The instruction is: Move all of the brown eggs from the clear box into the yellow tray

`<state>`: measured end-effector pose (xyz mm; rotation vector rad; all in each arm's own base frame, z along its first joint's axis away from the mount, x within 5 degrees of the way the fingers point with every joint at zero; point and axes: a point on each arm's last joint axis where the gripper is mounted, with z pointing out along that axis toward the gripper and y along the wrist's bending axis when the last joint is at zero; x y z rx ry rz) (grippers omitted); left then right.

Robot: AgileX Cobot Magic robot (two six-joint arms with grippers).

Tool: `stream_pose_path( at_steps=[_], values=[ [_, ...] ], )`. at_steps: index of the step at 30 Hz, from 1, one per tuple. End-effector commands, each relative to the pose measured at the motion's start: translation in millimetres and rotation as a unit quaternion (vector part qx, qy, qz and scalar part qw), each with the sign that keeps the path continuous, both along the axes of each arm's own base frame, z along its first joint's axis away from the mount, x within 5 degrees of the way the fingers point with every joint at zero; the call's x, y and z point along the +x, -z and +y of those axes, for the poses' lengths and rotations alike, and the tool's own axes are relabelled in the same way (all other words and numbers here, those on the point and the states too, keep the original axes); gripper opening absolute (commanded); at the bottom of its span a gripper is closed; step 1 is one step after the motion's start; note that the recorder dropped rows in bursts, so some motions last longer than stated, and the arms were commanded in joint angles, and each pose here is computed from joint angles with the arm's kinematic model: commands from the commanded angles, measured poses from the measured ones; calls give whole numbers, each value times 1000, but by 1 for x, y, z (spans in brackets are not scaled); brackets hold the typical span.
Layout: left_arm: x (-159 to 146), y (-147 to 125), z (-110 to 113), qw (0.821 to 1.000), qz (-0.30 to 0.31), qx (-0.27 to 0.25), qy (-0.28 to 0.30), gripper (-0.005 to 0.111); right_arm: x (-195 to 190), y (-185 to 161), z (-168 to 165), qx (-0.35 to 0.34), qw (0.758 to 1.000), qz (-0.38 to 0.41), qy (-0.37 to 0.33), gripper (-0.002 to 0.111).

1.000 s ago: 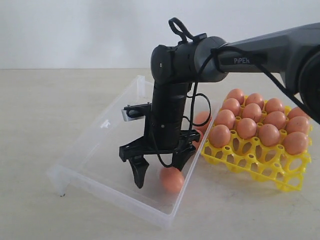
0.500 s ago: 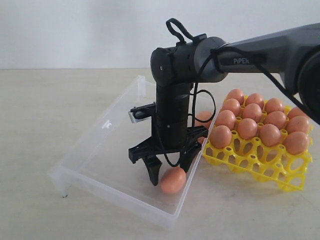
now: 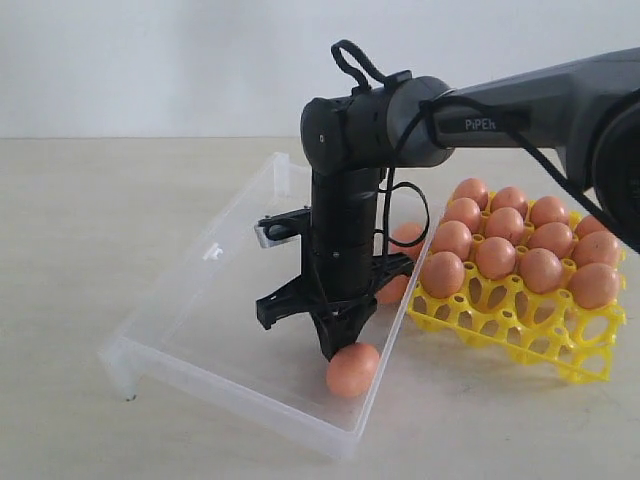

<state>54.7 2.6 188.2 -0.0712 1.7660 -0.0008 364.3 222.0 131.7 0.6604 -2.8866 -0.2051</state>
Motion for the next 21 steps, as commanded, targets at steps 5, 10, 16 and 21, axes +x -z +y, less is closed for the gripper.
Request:
stream_pose_path(
  at_steps=[5,10,16,21],
  values=[
    [0,0,0,1000,-4,0,2,4,-1,0,1,27,993,-6,-115,35],
    [0,0,0,1000,-3,0,2,4,-1,-1,1,52,971,-19,-234,63],
    [0,0,0,1000,-3,0,2,4,-2,-2,3,72,964,-20,-255,63],
    [0,0,0,1000,-4,0,2,4,-2,-3,5,76,972,-15,-222,63]
  ],
)
